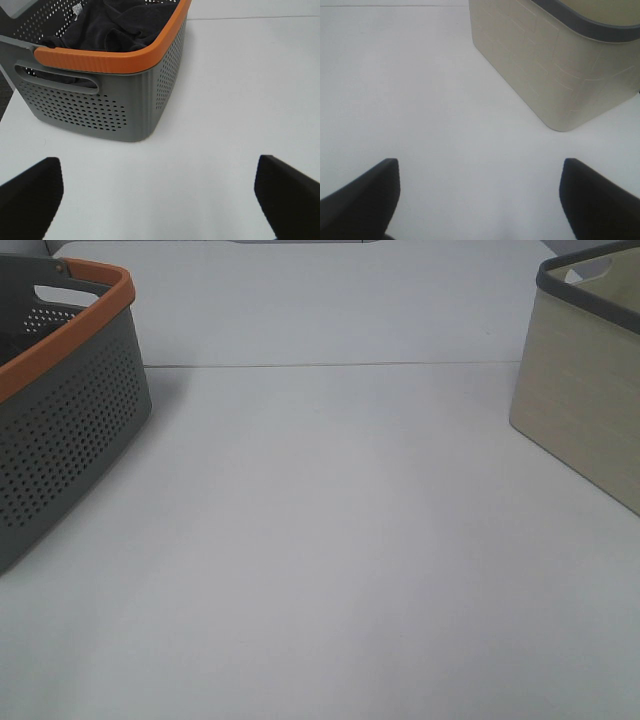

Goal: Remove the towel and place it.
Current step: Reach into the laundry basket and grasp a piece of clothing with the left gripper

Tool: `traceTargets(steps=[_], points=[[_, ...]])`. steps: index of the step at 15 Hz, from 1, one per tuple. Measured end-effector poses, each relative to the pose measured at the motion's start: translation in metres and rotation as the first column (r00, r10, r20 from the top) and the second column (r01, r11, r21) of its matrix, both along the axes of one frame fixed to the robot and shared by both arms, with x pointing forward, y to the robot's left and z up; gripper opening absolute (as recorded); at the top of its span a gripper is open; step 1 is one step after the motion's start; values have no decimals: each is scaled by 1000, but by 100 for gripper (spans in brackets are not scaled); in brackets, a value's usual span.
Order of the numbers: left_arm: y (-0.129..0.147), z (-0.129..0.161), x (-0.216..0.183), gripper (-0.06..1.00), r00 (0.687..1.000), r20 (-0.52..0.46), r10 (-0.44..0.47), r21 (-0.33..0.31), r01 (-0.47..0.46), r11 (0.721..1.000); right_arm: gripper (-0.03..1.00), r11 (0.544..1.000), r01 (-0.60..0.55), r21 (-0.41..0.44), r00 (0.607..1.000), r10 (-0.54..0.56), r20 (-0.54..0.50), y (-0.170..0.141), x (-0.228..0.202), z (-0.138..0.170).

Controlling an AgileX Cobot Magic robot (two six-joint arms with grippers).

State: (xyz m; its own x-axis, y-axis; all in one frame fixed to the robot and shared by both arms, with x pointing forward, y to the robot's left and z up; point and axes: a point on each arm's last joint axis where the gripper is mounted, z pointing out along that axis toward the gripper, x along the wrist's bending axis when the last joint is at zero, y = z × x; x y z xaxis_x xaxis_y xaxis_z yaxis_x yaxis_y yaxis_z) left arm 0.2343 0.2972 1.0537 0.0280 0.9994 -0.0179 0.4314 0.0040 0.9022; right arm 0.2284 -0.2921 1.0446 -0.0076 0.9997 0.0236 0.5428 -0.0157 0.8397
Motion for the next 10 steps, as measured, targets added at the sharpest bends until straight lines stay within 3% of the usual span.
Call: traceTargets(steps=[10], points=[[0, 0, 0, 98, 1000, 0, -1, -1, 1, 1000, 77, 1000, 0, 0, 1000, 0, 0, 0, 0, 0]])
